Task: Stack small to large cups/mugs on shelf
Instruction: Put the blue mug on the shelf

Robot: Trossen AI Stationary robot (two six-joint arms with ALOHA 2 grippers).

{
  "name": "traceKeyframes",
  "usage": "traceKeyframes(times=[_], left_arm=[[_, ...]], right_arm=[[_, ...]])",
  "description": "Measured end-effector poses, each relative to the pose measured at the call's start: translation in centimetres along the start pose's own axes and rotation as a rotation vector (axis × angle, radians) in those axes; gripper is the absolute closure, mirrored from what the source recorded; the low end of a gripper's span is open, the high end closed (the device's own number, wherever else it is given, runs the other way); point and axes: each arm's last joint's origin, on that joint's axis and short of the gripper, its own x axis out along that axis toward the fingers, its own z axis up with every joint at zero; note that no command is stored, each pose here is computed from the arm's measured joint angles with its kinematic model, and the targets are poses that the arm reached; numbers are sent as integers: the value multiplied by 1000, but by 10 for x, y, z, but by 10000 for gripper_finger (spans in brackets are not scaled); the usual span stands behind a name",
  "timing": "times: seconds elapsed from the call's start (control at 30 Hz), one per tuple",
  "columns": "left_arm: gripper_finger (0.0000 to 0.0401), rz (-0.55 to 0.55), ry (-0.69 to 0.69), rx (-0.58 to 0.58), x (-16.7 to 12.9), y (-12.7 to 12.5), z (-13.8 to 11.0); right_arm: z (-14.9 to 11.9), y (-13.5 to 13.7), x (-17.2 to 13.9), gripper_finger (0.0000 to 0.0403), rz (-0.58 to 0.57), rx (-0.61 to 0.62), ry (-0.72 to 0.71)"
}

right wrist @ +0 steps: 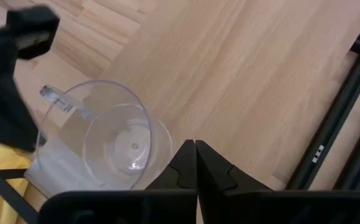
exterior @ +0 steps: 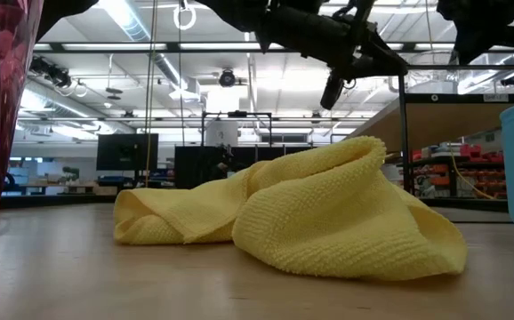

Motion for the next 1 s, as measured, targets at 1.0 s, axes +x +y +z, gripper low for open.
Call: traceKeyframes(times=[1.0], left_arm=[[384, 423, 336, 82, -94, -20, -4]], right_arm=[[17, -26, -101, 399, 517, 117, 267]])
